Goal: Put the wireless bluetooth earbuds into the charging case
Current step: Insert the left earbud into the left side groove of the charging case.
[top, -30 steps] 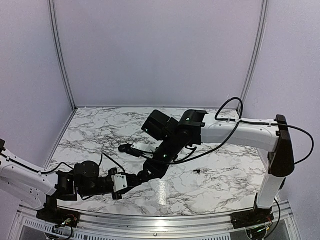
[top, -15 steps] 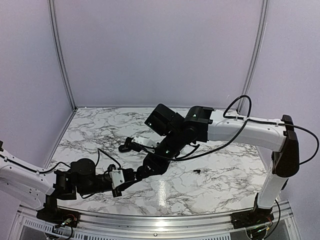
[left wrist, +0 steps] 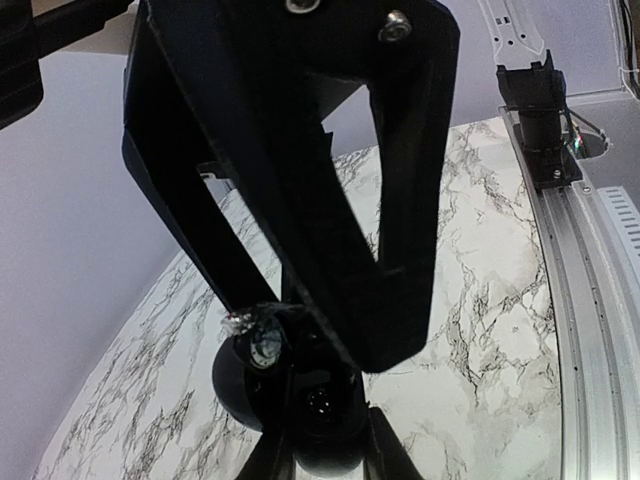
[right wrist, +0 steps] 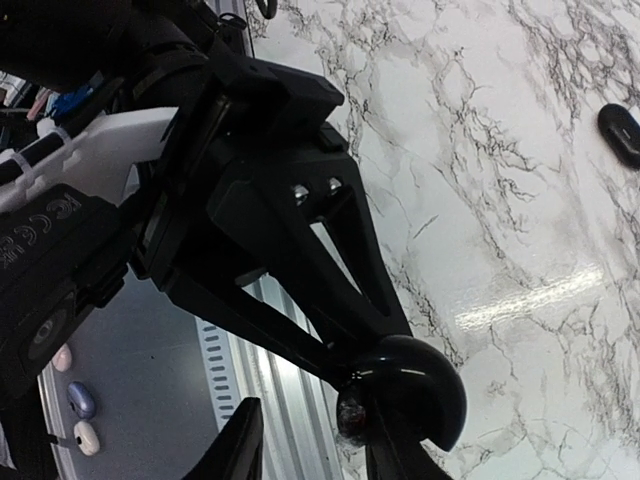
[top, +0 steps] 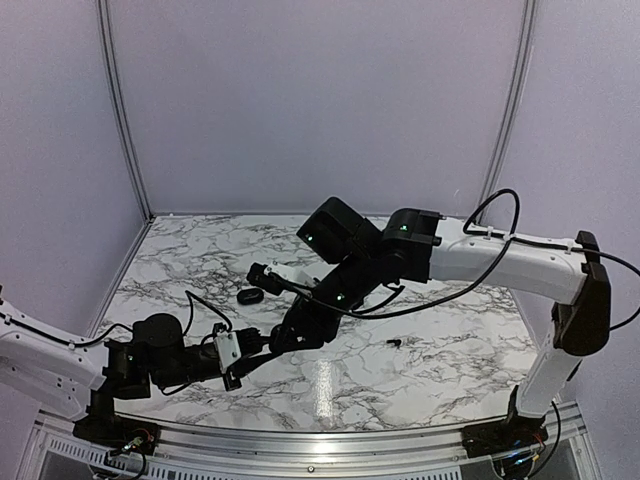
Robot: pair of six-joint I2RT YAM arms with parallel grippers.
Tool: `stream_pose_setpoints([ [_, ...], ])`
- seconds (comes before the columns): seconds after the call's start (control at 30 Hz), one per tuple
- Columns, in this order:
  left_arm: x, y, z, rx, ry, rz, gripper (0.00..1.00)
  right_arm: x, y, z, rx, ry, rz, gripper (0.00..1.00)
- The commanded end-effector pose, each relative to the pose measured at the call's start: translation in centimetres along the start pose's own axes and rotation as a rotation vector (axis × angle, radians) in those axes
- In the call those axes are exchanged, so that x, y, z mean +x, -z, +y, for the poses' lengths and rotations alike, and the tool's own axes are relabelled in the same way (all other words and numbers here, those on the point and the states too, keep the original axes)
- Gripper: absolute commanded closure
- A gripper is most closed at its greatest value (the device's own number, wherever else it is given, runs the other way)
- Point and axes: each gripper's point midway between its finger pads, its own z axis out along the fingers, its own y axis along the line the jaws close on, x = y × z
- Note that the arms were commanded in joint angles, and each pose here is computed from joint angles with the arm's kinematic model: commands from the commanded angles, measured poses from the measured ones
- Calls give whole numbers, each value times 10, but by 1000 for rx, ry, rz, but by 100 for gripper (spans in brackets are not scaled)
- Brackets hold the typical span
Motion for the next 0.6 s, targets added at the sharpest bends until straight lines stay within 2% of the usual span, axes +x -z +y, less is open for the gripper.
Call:
stream_pose_setpoints([
  [0.0, -30, 5, -5, 42, 11, -123, 100, -38, 15, 15, -27, 76, -155, 61],
  [0.23, -33, 9, -13, 94, 18, -150, 100, -44, 19, 16, -25, 95, -184, 55],
  [0.57, -35, 10, -21, 145, 34, -166, 100, -50, 25, 16, -6, 105, -207, 54],
])
